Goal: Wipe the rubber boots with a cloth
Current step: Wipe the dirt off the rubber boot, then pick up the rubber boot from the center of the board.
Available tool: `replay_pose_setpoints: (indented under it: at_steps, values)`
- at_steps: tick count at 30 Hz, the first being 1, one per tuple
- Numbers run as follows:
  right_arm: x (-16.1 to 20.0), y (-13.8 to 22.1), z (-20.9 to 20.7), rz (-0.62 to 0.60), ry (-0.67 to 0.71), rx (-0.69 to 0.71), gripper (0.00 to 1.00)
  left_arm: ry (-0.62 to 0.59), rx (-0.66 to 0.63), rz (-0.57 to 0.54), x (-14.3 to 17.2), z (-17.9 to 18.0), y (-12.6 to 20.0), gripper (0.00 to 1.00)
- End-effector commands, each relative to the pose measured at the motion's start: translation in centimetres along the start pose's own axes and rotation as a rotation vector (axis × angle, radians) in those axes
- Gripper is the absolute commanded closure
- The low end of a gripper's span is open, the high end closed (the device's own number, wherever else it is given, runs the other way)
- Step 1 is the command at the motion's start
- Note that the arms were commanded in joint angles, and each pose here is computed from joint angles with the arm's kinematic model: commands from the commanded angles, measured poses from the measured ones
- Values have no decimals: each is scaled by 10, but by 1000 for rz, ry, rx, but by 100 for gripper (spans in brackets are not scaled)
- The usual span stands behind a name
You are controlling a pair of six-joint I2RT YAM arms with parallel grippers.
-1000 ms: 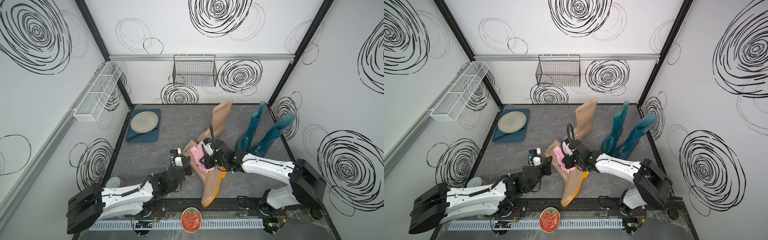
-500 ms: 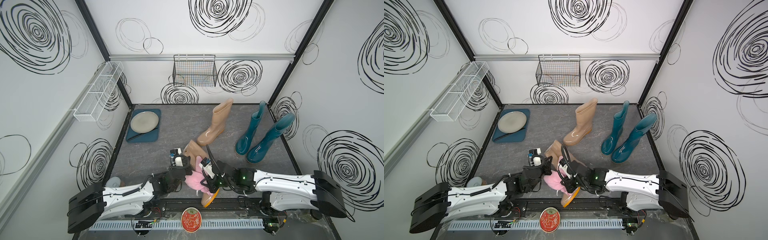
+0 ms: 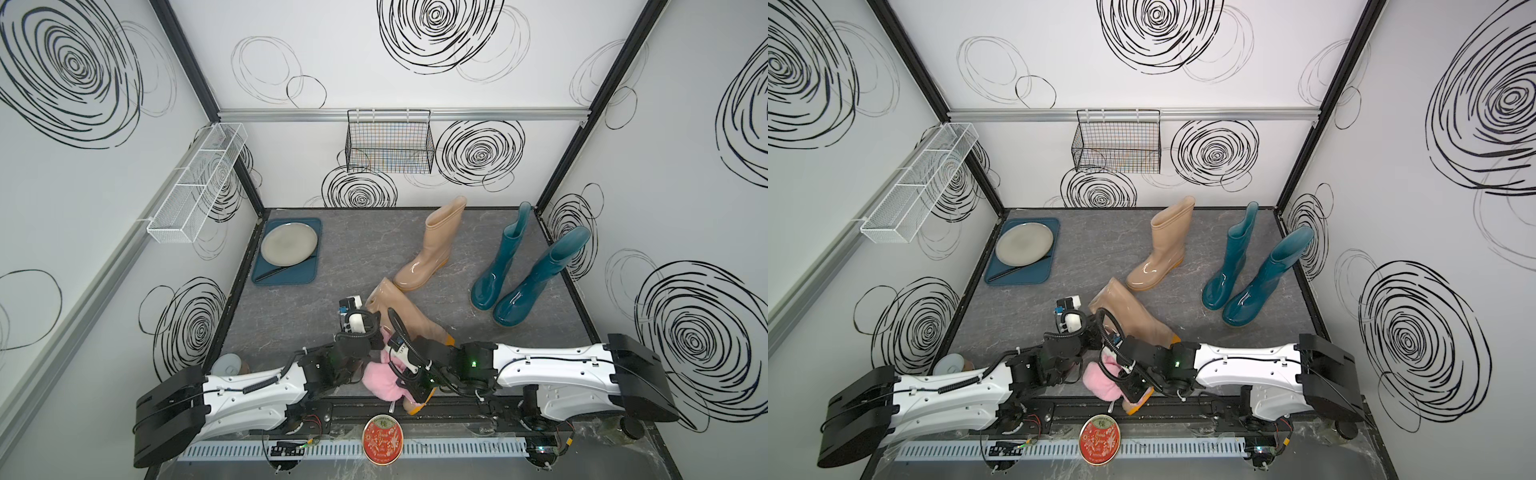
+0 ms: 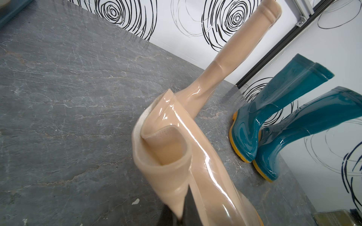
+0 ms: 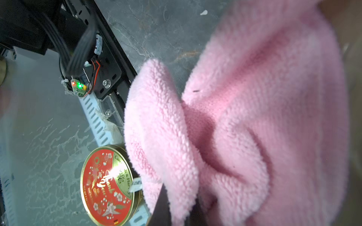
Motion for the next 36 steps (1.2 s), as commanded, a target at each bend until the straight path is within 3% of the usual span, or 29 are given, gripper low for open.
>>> replay_pose_setpoints:
  at_steps: [1,8,12,16,26,36]
  values:
    - [-2,25,-4,-45,-24,26,100,54,50,-73,-24,-19,-3,100]
    - [-59,124,-39,-454,-84,220,100,36,87,-128,-50,-39,0,100]
    - [-68,183,-74,-643,-229,331,100,26,104,-152,-65,-49,4,100]
    - [-65,221,-96,-745,-322,388,100,29,133,-173,-77,-61,8,100]
    - [-63,233,-112,-750,-366,490,100,-50,222,-216,-118,-110,22,100]
    - [-59,181,-126,-630,-385,511,100,-192,203,-323,-175,-113,12,100]
Point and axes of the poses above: each gripper's point midway between its finger pads, its own y axis back along the fingers, its own z axis along the line the jaws close on, x = y × z, the point moved 2 cm from there along y, back along the fingers, and after that the axes turned 4 degrees about y, right-handed, at the moved point
